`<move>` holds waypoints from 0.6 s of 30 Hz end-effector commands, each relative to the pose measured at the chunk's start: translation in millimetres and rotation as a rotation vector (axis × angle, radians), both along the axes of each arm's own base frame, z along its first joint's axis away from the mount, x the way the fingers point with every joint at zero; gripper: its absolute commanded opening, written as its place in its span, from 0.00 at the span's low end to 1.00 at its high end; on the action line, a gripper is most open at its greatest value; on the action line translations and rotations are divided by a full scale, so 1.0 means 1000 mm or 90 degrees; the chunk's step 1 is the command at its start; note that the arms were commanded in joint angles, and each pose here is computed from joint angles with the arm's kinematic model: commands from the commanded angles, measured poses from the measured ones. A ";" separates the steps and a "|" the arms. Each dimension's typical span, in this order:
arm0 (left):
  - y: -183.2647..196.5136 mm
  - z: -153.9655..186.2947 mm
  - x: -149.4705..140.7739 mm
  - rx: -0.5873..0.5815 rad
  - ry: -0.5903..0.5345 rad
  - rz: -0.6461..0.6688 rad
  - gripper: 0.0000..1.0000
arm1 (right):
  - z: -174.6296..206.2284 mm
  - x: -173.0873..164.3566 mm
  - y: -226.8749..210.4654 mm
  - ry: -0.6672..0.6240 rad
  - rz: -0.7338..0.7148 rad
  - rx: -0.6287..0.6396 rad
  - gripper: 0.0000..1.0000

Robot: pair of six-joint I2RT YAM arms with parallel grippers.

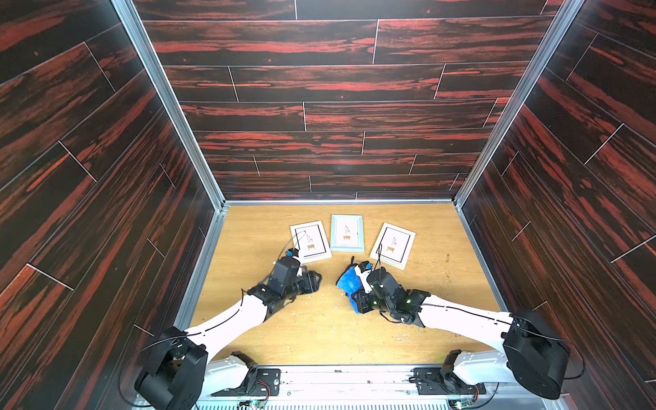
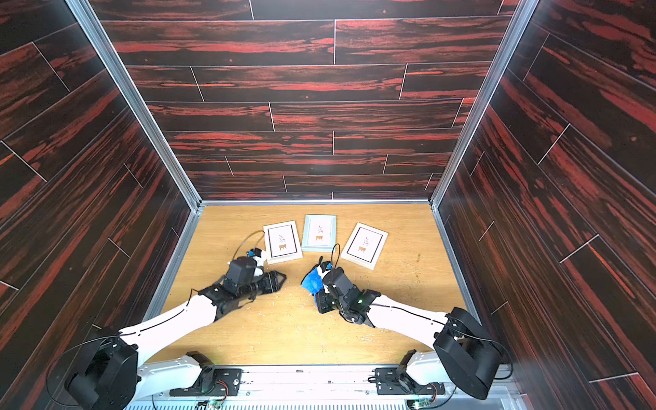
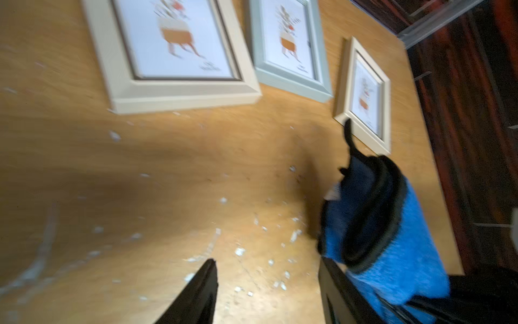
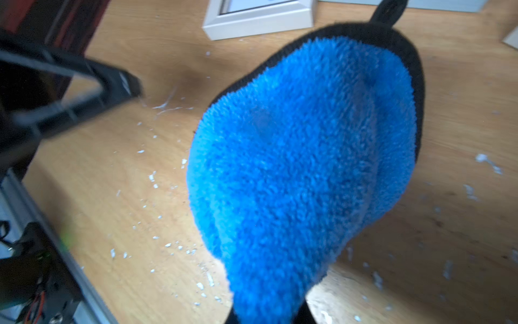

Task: Wipe the picture frame with a cloth
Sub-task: Place the cleaning item at the center of the board.

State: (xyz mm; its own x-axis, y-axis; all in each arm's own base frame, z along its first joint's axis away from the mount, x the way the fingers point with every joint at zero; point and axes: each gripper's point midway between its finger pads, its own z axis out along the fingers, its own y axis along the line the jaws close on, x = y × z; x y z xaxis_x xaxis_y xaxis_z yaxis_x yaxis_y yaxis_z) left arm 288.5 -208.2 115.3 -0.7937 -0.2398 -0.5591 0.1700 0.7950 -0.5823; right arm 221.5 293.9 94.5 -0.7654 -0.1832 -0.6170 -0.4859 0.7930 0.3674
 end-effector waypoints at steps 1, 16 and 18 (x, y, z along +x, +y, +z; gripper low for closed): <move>-0.031 0.049 -0.002 -0.144 -0.097 -0.055 0.67 | 0.005 -0.004 0.013 -0.013 0.023 0.034 0.00; -0.080 0.032 -0.007 -0.221 -0.056 -0.141 0.58 | 0.011 -0.006 0.030 -0.030 0.035 0.051 0.00; -0.082 0.031 -0.008 -0.216 -0.052 -0.144 0.50 | 0.010 -0.004 0.027 -0.032 0.024 0.042 0.00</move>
State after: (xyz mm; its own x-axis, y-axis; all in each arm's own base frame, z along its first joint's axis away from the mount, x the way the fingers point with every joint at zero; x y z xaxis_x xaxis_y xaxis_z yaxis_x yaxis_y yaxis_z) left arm 276.9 -278.1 123.0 -0.8255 -0.2518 -0.5051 0.3106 0.5445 -0.7791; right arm 212.5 317.5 95.8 -0.7392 -0.1925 -0.6454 -0.5392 0.7434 0.3958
